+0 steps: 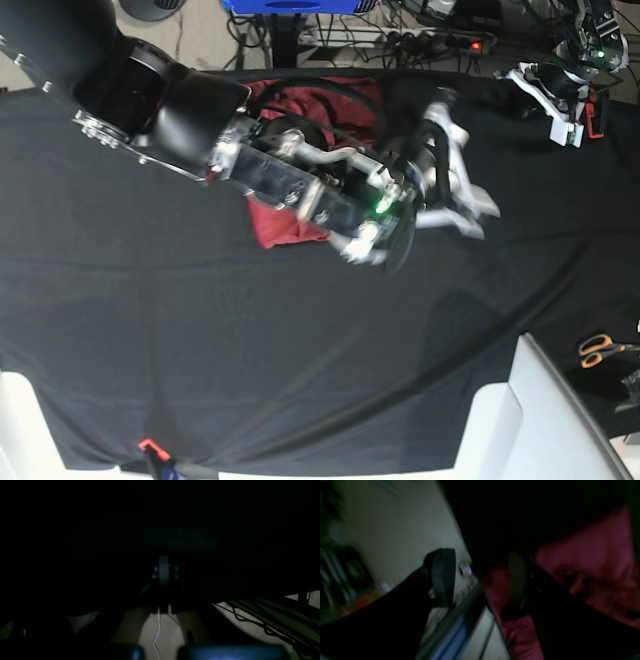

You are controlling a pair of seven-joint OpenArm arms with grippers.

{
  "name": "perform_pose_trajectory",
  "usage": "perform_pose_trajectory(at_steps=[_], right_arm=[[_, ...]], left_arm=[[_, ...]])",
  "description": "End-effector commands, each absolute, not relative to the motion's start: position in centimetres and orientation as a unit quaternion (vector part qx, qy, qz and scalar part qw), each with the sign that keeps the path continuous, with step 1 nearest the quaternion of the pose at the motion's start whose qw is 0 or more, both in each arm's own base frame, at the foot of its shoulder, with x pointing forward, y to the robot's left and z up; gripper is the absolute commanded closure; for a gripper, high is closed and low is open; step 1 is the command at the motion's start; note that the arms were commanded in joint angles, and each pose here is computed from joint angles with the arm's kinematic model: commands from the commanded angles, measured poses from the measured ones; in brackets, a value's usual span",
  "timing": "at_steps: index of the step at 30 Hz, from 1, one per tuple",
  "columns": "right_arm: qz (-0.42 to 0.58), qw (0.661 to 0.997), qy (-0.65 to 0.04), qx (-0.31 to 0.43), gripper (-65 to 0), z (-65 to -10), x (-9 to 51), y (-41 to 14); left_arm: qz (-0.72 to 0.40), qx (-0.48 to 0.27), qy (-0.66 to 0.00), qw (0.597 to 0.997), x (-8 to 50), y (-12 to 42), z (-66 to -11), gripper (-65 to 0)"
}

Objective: Fold the T-shirt properly
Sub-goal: 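Release the fold and withdraw the right gripper from the bundle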

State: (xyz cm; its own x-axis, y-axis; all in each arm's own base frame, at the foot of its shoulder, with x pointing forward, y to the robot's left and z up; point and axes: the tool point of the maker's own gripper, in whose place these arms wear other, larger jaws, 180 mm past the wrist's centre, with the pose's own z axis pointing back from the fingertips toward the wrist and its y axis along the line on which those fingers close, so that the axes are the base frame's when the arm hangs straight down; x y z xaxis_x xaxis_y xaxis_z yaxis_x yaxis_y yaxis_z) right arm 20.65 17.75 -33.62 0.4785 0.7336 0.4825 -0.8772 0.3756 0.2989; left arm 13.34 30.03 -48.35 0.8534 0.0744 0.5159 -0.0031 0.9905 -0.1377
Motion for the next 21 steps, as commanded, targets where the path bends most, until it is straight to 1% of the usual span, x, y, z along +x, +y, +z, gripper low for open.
perform_pose_trajectory(at_steps=[1, 4, 6, 7, 8, 9, 10, 11, 12, 13, 15, 17, 19, 21], right_arm=[[0.474, 0.827, -0.156, 0.258, -32.4, -32.6, 22.5, 16.1], [0.418, 0.85, -0.188, 0.261, -32.7, -31.3, 24.8, 11.9], [0.365, 0.867, -0.206, 0.27, -32.0, -31.6, 25.8, 8.6], [0.335, 0.876, -0.214, 0.274, -31.2, -31.8, 26.5, 6.9], [0.3, 0.885, -0.218, 0.281, -28.5, -32.5, 26.8, 5.3], [0.265, 0.893, -0.228, 0.285, -23.4, -33.0, 27.3, 3.6], [0.236, 0.898, -0.234, 0.288, -17.0, -33.5, 27.5, 2.3], [0.21, 0.905, -0.235, 0.286, -8.3, -34.3, 27.7, 1.0], [0.193, 0.91, -0.232, 0.284, -1.5, -35.0, 27.6, 0.1], [0.181, 0.915, -0.227, 0.28, 0.0, -35.9, 27.4, -0.6], [0.167, 0.924, -0.207, 0.273, -2.9, -37.8, 26.4, -1.3], [0.153, 0.933, -0.182, 0.27, -0.2, -39.6, 25.4, -1.7], [0.142, 0.94, -0.161, 0.266, -0.2, -41.1, 24.7, -2.1], [0.136, 0.94, -0.155, 0.271, -0.3, -41.8, 24.2, -1.7]], left_arm=[[0.016, -0.057, -0.262, 0.963, 13.1, 30.6, -48.2, 0.0], [0.015, -0.054, -0.263, 0.963, 13.1, 30.9, -48.1, 0.0], [0.014, -0.053, -0.262, 0.964, 13.0, 31.0, -48.1, 0.0], [0.014, -0.053, -0.262, 0.964, 13.0, 31.0, -48.1, 0.0], [0.014, -0.053, -0.262, 0.964, 13.0, 31.0, -48.1, 0.0], [0.014, -0.053, -0.262, 0.963, 13.1, 31.0, -48.1, 0.0], [0.014, -0.053, -0.262, 0.963, 13.1, 31.0, -48.1, 0.0], [0.014, -0.053, -0.263, 0.963, 13.2, 31.0, -48.1, 0.0], [0.013, -0.054, -0.263, 0.963, 13.2, 30.9, -48.1, 0.0], [0.013, -0.054, -0.263, 0.963, 13.2, 30.9, -48.1, 0.0], [0.012, -0.056, -0.269, 0.962, 13.8, 30.7, -48.0, 0.0], [0.013, -0.057, -0.272, 0.961, 14.1, 30.7, -47.9, 0.0], [0.012, -0.057, -0.273, 0.96, 14.2, 30.7, -47.9, 0.0], [0.012, -0.057, -0.273, 0.96, 14.2, 30.7, -47.9, 0.0]])
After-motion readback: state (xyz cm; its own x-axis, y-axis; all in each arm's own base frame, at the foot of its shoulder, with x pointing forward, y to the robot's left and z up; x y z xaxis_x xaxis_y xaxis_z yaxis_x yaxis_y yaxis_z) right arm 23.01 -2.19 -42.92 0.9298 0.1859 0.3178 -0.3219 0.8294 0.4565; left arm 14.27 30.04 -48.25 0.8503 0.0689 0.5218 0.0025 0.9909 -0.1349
